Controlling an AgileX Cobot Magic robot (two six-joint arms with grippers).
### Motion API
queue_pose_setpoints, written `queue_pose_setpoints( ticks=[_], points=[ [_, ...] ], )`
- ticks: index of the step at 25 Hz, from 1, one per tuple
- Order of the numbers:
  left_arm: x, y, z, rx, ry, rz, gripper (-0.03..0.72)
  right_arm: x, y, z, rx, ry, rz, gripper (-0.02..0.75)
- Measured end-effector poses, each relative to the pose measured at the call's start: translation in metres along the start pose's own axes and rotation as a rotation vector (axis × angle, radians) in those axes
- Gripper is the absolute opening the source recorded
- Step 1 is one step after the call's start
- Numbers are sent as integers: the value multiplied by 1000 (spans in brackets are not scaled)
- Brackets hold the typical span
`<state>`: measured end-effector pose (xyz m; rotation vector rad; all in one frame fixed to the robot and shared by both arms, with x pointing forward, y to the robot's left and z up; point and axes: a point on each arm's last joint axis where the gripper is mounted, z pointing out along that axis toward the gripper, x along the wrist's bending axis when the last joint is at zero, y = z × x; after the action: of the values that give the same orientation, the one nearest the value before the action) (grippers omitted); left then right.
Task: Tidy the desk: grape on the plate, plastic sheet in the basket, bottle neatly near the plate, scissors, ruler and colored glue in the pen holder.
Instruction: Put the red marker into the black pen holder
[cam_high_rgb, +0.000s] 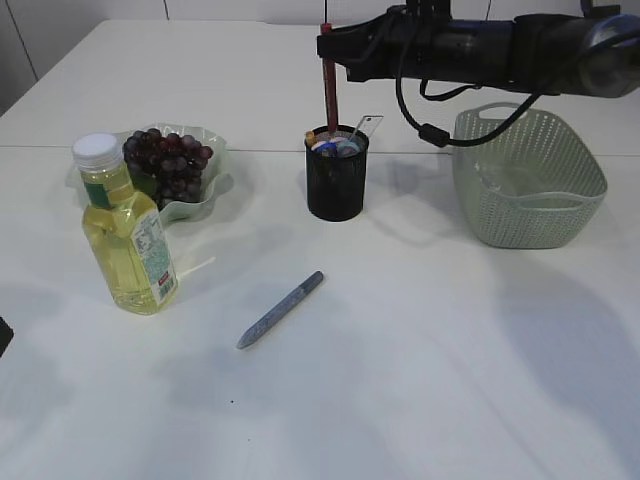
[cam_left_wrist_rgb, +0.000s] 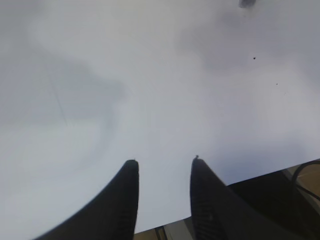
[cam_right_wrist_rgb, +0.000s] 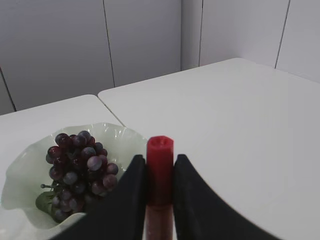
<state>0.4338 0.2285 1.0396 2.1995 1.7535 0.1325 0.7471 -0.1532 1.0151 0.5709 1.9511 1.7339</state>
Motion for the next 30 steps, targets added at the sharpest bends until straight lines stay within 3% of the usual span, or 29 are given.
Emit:
queue_pose_setpoints(
  ticks=[7, 17, 22, 26, 30],
  points=[
    [0, 0, 0, 0, 0, 0, 245, -2, -11, 3, 20, -9, -50, 162],
    [0, 0, 0, 0, 0, 0, 243, -2, -10, 3, 17, -10, -57, 316],
    [0, 0, 0, 0, -1, 0, 243, -5, -10, 3, 32, -47, 111, 325],
    [0, 0, 0, 0, -1, 0, 243, -7, 14, -8, 100, -135, 217, 325],
    [0, 0, 0, 0, -1, 0, 243, 5, 60, -29, 202, -167, 266, 326]
  ],
)
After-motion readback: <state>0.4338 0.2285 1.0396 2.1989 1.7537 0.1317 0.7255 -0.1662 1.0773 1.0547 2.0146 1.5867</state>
